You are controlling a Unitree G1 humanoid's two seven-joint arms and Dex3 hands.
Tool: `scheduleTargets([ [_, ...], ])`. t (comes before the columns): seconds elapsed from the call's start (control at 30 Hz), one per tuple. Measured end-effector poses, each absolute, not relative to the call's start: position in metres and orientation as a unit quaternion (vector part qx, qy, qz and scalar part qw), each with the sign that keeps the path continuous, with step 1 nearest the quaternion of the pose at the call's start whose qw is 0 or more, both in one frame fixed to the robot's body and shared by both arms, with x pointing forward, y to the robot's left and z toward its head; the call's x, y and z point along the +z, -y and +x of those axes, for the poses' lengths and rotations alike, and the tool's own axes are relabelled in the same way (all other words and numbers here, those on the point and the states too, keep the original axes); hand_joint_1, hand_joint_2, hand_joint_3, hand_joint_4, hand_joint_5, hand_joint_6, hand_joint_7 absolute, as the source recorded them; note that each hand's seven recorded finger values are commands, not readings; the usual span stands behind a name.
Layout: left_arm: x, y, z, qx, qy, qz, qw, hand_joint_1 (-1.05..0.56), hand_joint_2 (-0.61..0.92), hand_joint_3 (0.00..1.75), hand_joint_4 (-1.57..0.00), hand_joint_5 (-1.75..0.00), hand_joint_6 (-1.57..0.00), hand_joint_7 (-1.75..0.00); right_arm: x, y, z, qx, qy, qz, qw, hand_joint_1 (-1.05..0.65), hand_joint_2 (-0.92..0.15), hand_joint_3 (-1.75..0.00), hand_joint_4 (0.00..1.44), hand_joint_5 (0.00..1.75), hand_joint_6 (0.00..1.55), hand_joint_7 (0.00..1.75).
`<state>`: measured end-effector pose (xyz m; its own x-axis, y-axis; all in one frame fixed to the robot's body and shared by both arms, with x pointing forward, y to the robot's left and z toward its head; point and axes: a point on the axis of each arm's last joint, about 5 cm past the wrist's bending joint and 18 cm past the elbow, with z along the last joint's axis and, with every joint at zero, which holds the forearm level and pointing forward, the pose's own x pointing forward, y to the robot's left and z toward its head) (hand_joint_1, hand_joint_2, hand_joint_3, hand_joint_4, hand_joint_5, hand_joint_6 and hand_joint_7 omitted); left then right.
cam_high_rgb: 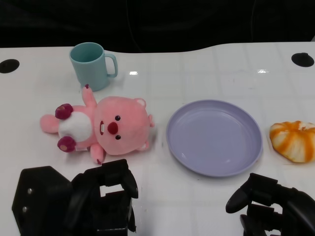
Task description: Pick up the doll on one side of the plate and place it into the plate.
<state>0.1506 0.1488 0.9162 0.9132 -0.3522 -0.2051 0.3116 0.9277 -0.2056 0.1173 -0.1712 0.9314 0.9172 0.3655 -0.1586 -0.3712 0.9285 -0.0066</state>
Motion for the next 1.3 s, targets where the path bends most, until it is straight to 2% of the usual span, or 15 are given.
scheduleTargets([
  [0.97,0.9161,-0.1489,0.1506,-0.17,-0.119,-0.084,0.975,-0.07,0.38,1.52,-0.91,-1.75,-0.82,-1.66,0.9309,0.1712,0.1173,0.188,-0.079,-0.018,0.979,-0.08,-0.66,-1.05,0.65,1.75,0.48,1.41],
  [1.13,0.9163,-0.1494,0.1508,-0.166,-0.117,-0.089,0.975,-0.07,0.42,1.42,-0.87,-1.73,-0.84,-1.49,0.9314,0.1711,0.1172,0.188,-0.077,-0.018,0.979,-0.08,-0.66,-1.05,0.66,1.75,0.48,1.41],
  [1.3,0.9172,-0.1511,0.1512,-0.159,-0.107,-0.093,0.977,-0.05,0.44,1.36,-0.82,-1.6,-0.85,-1.25,0.9316,0.1709,0.1172,0.189,-0.077,-0.018,0.979,-0.09,-0.65,-1.05,0.66,1.75,0.49,1.41],
])
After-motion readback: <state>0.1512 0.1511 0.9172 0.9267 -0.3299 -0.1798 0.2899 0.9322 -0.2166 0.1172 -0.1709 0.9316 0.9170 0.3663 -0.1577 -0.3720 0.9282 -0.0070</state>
